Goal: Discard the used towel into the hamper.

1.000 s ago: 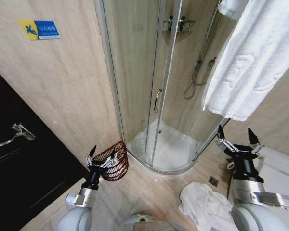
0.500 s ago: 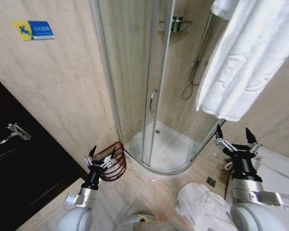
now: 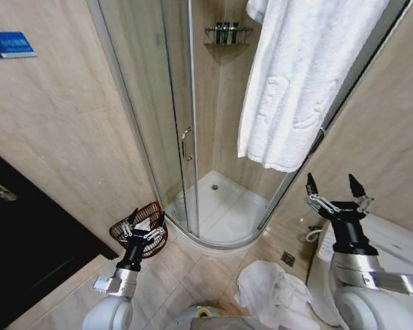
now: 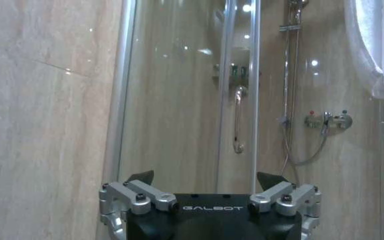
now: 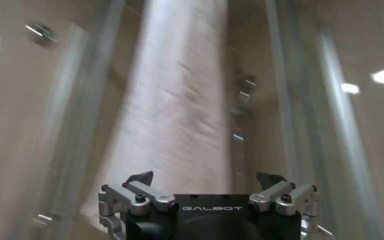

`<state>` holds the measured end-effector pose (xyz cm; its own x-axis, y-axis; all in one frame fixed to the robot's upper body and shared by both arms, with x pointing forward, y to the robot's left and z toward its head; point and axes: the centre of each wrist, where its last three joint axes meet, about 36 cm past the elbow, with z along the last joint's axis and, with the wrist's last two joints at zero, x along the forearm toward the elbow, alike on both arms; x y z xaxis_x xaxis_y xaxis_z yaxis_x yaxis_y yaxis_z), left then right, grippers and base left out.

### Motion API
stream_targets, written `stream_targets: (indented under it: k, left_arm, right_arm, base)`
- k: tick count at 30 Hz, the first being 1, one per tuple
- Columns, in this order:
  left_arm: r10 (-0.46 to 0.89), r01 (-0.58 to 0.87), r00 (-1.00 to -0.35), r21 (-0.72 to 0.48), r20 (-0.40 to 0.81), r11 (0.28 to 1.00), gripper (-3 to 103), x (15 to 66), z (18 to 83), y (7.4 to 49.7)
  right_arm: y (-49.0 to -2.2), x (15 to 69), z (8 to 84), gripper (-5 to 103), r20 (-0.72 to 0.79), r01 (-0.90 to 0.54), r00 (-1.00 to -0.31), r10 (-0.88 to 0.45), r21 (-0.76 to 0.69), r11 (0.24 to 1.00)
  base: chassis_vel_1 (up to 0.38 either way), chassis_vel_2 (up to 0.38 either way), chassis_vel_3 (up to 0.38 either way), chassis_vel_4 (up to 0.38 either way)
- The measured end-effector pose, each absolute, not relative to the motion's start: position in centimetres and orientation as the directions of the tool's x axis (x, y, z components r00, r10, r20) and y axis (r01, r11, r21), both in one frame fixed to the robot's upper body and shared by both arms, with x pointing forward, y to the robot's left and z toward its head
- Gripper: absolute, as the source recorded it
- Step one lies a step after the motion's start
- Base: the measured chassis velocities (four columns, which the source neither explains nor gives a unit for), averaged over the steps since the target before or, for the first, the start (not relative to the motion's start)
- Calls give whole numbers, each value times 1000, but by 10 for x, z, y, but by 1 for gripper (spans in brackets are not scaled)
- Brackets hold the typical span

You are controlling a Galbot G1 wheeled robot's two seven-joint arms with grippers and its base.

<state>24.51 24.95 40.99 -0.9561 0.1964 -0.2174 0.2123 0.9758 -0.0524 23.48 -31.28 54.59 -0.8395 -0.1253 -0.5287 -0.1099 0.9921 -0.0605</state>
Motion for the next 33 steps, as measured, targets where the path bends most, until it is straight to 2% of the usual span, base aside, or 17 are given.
stream_targets:
  k: [3,7,18,24,33]
  left_arm:
    - [196,212,-956,-52,-217,976,100,245,410,250]
    - [196,212,-956,-52,-217,976,100,245,410,250]
    - [196,212,-956,-53,-218,976,100,245,410,249]
    - [196,212,-956,-52,-218,976,100,245,410,249]
    - [196,212,-956,-52,-218,976,100,245,410,249]
  right_arm:
    - [-325,245,566,100,-568,-182,-799,-198,-86,980]
    - [-337,255,589,100,-610,-206,-758,-233,-116,972]
    - [-366,268,696,100,-715,-283,-570,-404,-291,914]
    - [-388,282,752,100,-711,-257,-547,-443,-361,897]
    - [-415,313,836,100,-737,-157,-564,-372,-346,925]
  base:
    - [67,45,-67,-30]
    - [24,30,-27,-19]
    - [0,0,0,0]
    - [0,0,0,0]
    - [0,0,0,0]
